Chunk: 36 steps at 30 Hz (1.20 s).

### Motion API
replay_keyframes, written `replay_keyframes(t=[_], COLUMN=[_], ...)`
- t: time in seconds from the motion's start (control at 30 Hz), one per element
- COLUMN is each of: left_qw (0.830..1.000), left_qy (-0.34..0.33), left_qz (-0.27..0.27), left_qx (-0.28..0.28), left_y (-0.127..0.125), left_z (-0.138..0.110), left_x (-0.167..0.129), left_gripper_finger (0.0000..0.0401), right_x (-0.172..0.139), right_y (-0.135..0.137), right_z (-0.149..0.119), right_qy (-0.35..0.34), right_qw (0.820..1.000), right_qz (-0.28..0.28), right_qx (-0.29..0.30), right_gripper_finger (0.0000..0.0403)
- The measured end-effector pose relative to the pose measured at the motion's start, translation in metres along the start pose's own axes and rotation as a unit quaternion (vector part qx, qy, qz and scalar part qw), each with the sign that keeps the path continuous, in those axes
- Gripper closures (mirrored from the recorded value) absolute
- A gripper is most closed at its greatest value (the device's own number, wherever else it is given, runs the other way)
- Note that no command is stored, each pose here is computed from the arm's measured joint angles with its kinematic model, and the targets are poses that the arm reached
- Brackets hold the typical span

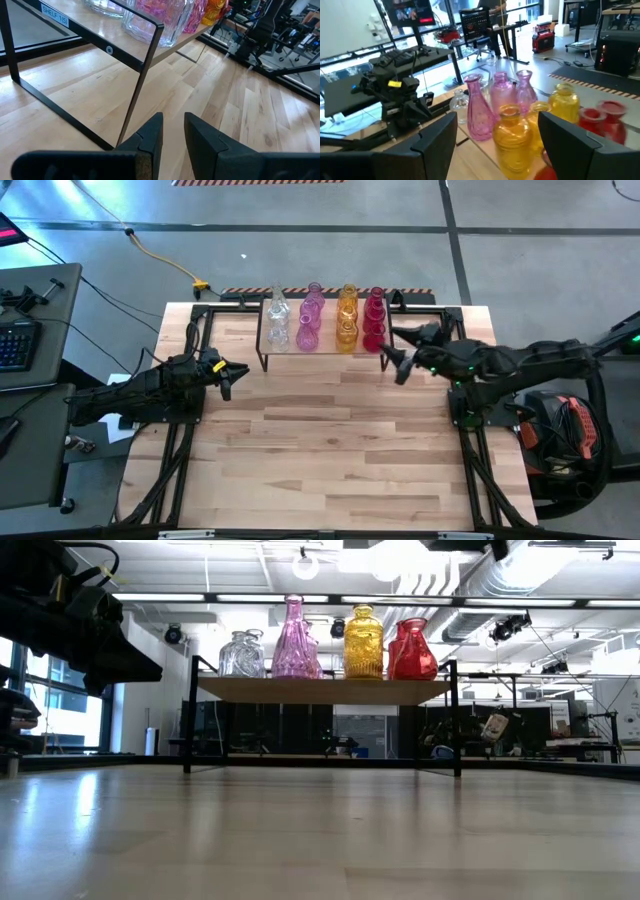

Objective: Sort vases onto shelf
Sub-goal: Adjust the purple vases on the shelf

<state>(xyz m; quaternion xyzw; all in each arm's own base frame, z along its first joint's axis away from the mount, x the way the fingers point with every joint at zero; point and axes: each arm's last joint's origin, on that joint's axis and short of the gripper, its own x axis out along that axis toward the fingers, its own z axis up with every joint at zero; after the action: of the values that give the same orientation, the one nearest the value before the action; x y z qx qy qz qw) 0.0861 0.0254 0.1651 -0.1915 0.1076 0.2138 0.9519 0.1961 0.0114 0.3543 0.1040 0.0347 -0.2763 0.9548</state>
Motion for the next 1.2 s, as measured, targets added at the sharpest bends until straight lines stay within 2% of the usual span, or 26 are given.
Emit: replay_keyframes(t=[0.17,0.47,0.57,0.67,0.83,1.0,1.2], left_qw=[1.0,1.0,1.0,1.0,1.0,1.0,1.0], left_qy=[0.0,0.0,0.0,0.0,0.0,0.0,0.0], left_qz=[0.0,0.0,0.0,0.0,0.0,0.0,0.0], left_qx=[0.0,0.0,0.0,0.0,0.0,0.0,0.0], left_y=[0.0,0.0,0.0,0.0,0.0,0.0,0.0], left_z=[0.0,0.0,0.0,0.0,0.0,0.0,0.0], left_x=[0.0,0.0,0.0,0.0,0.0,0.0,0.0], left_gripper_finger=[0.0331,0.0331,0.0331,0.0331,0.0331,0.0331,0.0331], right_x=[-0.021,-0.062,-0.073,-0.077,-0.075,-0.067,-0.058], right_y=[-0.016,-0.044,-0.054,-0.064,-0.074,-0.076,-0.077], right_z=[0.008,0.007,0.005,-0.015,-0.062,-0.101,-0.133], right_qy=[0.003,0.058,0.063,0.038,-0.028,-0.038,-0.064], right_qw=[1.0,0.99,0.989,0.992,0.985,0.98,0.971], right_qz=[0.006,0.109,0.114,0.113,0.166,0.188,0.213], right_qx=[-0.004,-0.062,-0.064,-0.048,0.045,0.059,0.089], right_gripper_finger=[0.0142,0.0142,0.0142,0.0142,0.0142,0.0142,0.0142])
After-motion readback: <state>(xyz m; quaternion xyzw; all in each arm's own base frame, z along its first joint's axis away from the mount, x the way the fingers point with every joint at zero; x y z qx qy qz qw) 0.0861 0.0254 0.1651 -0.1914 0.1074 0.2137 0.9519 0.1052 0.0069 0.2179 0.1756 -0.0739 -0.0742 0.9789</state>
